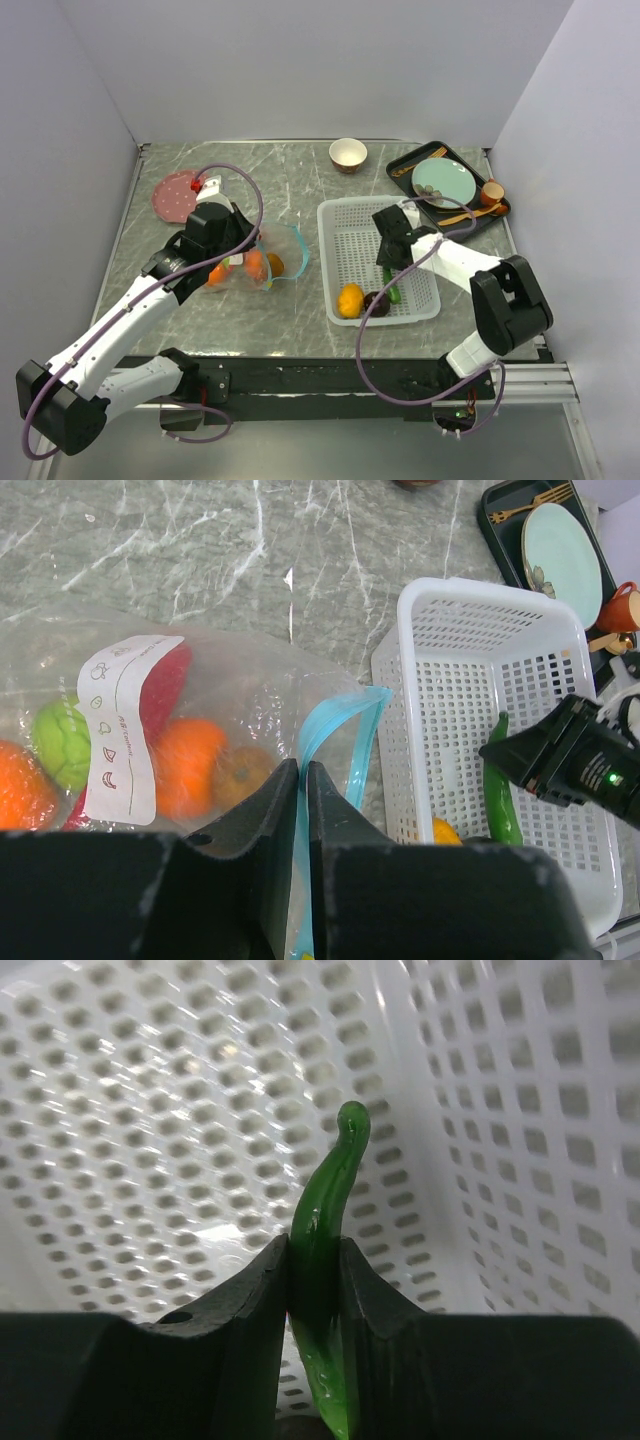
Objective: Place the food in the zip-top bag and seal the zipper
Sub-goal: Pick up the fake vegetable from the bin.
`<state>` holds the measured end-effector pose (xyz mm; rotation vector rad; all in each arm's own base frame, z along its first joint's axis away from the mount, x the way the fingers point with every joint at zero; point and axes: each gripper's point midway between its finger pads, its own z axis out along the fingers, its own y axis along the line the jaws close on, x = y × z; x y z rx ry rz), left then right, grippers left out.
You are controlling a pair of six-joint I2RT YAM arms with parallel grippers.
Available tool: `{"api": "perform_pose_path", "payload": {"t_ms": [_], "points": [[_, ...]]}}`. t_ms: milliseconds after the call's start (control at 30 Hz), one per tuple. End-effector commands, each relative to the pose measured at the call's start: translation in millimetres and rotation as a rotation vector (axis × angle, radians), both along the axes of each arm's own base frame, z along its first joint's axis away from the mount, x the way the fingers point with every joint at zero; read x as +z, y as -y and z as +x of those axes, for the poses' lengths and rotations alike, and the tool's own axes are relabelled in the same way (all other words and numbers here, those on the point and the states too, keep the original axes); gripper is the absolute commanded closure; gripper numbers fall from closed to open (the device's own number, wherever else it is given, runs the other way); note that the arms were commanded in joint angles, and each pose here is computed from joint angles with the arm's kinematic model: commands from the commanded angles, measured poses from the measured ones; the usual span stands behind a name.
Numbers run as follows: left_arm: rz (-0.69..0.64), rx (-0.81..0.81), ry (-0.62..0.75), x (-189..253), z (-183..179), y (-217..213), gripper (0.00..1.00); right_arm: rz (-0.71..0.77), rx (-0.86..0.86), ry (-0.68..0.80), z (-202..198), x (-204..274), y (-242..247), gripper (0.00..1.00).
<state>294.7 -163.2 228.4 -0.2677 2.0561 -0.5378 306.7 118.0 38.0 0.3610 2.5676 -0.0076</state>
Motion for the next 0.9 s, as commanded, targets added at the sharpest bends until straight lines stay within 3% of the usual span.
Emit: {"api": "perform_pose_path", "payload": {"t_ms": [0, 467, 600, 633, 667, 767, 867], "points": [[-0.022, 0.010, 0.041, 15.4, 4.6, -0.2, 0.85, 0.021, 0.033, 0.068, 29.4, 20.6, -11.9, 0.78], [-0.018, 0.013, 0.038, 17.7, 5.8, -0.1, 0.85, 0.071, 0.070, 0.084, 78.2, 16.4, -44.8, 0.73], [-0.012, 0.025, 0.041, 19.4, 5.7, -3.1, 0.85, 0.079, 0.082, 0.089, 79.3, 16.0, -47.1, 0.57], [-0.015, 0.026, 0.045, 20.7, 5.5, -3.1, 0.85, 0.081, 0.086, 0.090, 78.3, 16.6, -47.1, 0.51], [-0.017, 0.024, 0.046, 20.7, 5.6, -2.8, 0.85, 0.091, 0.092, 0.104, 77.8, 21.8, -48.0, 0.40], [-0.023, 0.014, 0.043, 19.1, 5.5, -0.2, 0.85, 0.104, 0.097, 0.134, 71.5, 29.4, -45.4, 0.26], [-0.019, 0.014, 0.038, 17.9, 6.1, 0.1, 0.85, 0.106, 0.096, 0.158, 62.6, 39.3, -39.6, 0.25]]}}
